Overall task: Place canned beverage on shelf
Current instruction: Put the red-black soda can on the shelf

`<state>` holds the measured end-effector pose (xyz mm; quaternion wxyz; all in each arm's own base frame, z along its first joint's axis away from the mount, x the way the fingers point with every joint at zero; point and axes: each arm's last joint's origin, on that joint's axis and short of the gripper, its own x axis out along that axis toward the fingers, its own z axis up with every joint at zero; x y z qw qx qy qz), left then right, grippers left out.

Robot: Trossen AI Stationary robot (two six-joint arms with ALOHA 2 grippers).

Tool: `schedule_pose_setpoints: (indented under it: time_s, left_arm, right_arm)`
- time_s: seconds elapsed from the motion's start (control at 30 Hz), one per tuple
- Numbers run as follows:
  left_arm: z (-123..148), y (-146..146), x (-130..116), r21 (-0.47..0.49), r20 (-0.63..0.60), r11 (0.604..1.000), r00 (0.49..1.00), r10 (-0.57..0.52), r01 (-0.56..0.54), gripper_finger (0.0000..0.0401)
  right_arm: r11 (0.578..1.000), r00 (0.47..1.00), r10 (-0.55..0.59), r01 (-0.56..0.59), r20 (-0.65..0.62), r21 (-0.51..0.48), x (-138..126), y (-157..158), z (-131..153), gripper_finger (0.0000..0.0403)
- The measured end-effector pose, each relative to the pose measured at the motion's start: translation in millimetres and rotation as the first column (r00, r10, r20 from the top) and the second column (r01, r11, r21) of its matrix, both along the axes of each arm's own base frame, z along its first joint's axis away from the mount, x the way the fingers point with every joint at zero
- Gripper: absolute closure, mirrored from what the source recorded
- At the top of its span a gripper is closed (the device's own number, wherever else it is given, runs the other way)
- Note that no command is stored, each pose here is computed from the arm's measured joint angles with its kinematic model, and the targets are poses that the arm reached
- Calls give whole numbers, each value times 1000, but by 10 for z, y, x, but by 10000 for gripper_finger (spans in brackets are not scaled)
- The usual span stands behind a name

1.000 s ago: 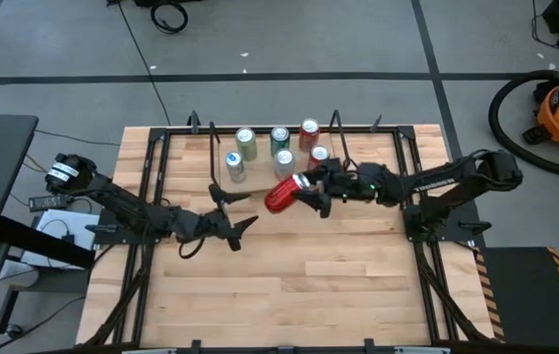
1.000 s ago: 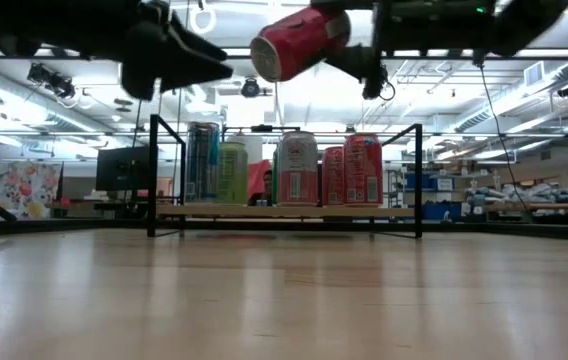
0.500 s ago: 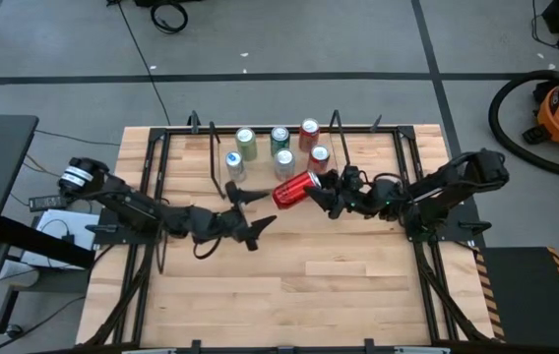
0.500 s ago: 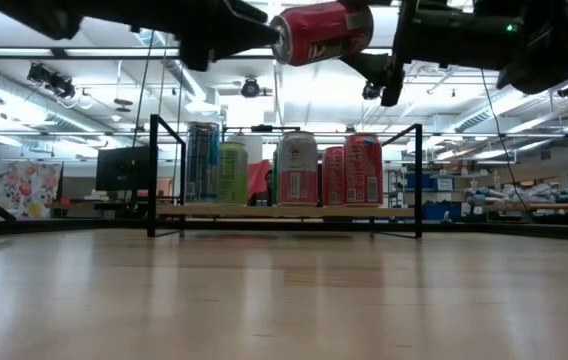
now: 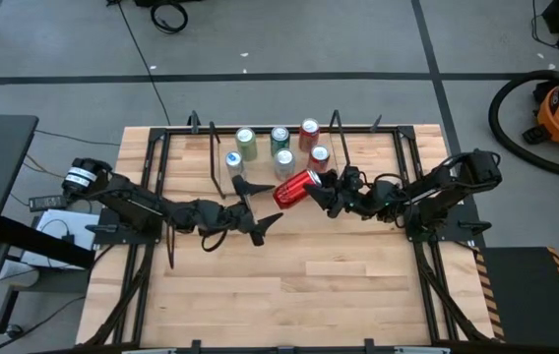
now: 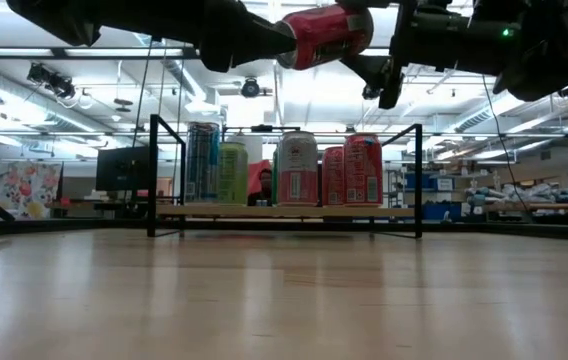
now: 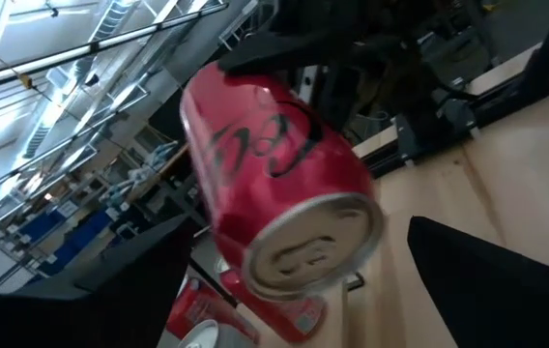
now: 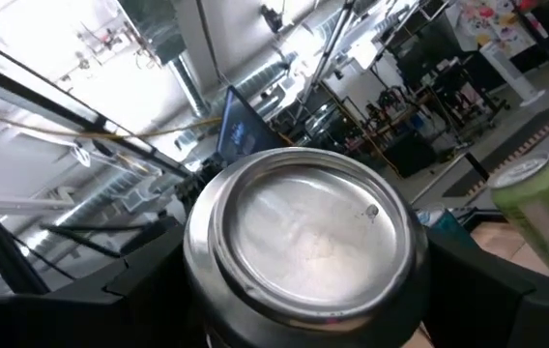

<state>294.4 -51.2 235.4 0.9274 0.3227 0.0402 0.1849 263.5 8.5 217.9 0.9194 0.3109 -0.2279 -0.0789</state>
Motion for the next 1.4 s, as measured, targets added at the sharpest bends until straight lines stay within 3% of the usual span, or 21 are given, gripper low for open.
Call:
schedule_pose_setpoints:
  time_s: [0.63,0.93,1.07,1.23,1.4]
  left_arm:
    - [8,58,14,-34,22,999,1000,-17,18,8]
    - [6,139,26,-117,54,993,999,4,2,8]
    - [-1,142,27,-107,44,994,999,2,2,8]
    - [-28,151,131,-5,1,1000,1000,-6,6,8]
    - [41,130,249,-1,29,1000,1000,-4,4,8]
  right_arm:
    - [999,999,-54,54,7,-1,-10,-9,12,70]
    - [999,997,-51,51,51,-11,-31,14,55,70]
    - [999,996,-32,33,81,-11,-22,52,105,70]
    - [999,995,-12,16,94,-40,79,97,167,70]
    - [998,997,-15,19,77,-60,152,111,141,71]
